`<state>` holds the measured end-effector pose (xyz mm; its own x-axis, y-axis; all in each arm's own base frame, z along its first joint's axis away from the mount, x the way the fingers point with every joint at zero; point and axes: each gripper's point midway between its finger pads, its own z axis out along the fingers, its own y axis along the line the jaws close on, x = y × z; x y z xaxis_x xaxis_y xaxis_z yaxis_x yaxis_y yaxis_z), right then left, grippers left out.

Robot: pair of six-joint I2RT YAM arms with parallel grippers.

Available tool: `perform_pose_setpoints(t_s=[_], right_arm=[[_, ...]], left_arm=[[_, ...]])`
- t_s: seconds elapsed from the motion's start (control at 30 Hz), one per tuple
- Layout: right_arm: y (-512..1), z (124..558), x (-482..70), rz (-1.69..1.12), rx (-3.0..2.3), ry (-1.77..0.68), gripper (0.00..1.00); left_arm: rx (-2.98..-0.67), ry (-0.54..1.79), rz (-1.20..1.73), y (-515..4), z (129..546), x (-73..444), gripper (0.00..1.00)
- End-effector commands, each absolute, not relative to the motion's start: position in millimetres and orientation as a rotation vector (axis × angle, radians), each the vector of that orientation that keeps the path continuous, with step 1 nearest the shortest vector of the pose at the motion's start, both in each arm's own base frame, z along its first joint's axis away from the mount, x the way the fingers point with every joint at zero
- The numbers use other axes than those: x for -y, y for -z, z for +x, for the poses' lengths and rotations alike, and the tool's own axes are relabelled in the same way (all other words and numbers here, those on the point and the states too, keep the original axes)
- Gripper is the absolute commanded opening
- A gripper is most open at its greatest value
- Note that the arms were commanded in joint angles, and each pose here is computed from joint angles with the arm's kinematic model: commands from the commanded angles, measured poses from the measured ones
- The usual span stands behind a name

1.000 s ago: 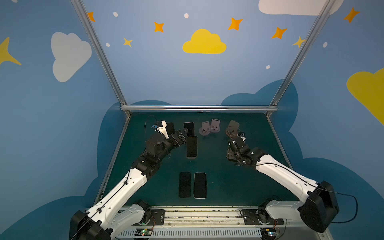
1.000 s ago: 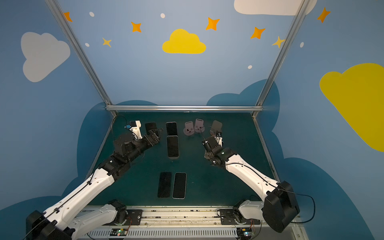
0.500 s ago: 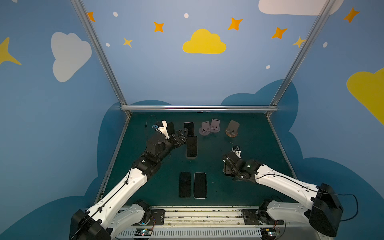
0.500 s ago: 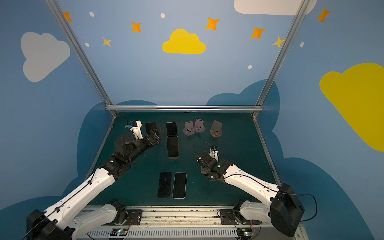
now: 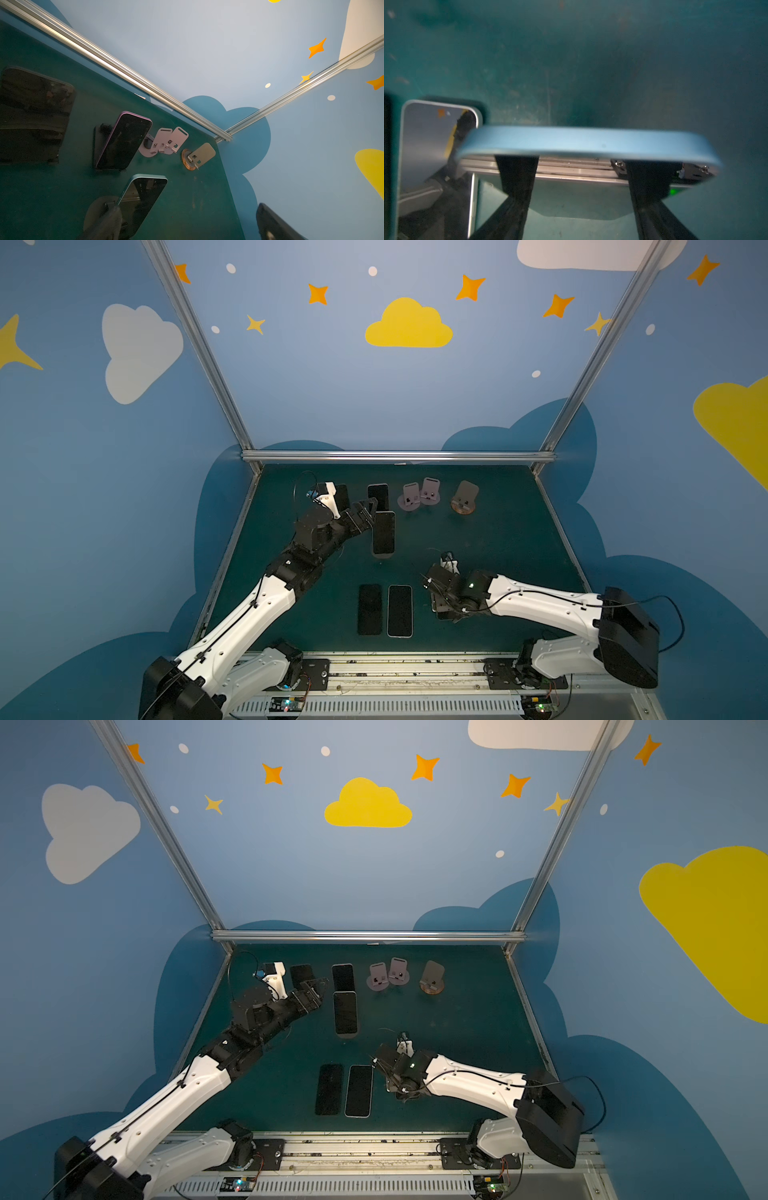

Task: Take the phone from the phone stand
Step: 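Carry the held phone toward the robot beside the flat phones, then lower the phone flat next to the flat phones and open the right gripper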

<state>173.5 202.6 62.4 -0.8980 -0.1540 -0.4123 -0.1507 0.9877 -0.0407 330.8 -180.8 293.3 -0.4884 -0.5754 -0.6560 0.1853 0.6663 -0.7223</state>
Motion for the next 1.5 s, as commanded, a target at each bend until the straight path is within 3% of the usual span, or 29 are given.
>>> perform_pose_setpoints(t_s=[0.0,0.5,1.47], right_arm=[[-69.9,167.8,-212.5,-0.219,-2.723,-0.02,0.65],[-58.6,135.0,-238.0,-0.458,-2.947,-0.063,0.66],[-27.5,142.1,-248.3,-0.528,-3.281,0.004,0.69]], left_arm=[[-1.874,0.921,-0.292,-289.5,331.4,180.9,1.0],[-1.885,0.927,-0.28,-288.1,330.7,185.1,1.0],[-1.884,0.946,-0.259,-290.1,325.6,191.6,1.0]])
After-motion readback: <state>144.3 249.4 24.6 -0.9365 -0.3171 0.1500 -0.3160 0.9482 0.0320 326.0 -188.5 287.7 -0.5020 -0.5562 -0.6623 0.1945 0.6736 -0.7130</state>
